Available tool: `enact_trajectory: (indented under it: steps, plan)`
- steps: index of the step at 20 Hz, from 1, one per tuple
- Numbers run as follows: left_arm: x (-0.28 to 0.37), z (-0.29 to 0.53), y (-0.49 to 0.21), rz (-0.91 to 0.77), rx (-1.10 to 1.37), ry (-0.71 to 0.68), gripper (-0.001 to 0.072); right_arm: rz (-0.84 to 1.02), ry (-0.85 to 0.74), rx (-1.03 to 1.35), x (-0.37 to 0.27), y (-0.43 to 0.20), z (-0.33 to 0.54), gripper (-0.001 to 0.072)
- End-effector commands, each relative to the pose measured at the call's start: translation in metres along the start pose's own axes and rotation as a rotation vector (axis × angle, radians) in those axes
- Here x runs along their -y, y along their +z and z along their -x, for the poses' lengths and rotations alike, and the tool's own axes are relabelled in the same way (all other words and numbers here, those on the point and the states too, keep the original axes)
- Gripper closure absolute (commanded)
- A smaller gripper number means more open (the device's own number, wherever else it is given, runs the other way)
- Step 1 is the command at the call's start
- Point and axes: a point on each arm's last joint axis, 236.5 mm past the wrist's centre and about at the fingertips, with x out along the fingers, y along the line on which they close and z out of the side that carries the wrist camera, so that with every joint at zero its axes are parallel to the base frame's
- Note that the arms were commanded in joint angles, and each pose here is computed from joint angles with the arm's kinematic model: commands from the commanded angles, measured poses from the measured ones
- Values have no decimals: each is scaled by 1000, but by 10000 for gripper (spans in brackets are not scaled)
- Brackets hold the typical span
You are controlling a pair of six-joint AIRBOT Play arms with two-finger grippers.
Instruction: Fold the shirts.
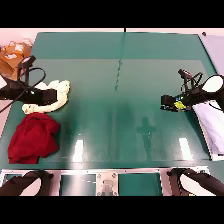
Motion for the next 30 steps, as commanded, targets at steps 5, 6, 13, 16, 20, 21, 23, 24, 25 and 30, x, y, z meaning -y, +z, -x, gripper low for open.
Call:
enact_trajectory:
  steps: [5,6,13,16,20,21,23,24,25,30]
  plan:
    - [-53,13,68,-136,273,245,684,-15,12,63,1,11,-10,697]
    - [-62,15,80,-170,312,292,683,-17,12,76,1,15,-12,695]
    - [-197,-70,63,88,132,423,71,-28,31,176,-2,41,-13,408]
    - [-229,-103,45,218,83,394,71,-28,31,176,-2,41,-13,409]
    - [-228,-134,34,270,39,337,326,-28,32,176,-2,40,-13,488]
    - [-220,-131,44,257,52,303,685,-27,31,175,-2,40,-13,555]
    - [-194,-118,70,232,63,209,685,-27,31,175,-2,41,-12,649]
    - [-175,-106,87,217,69,144,685,-27,31,175,-2,41,-12,662]
    - [-149,-92,106,195,85,62,686,-26,32,172,-3,40,-11,662]
    - [18,-17,166,-101,210,-149,686,-39,29,171,2,45,3,662]
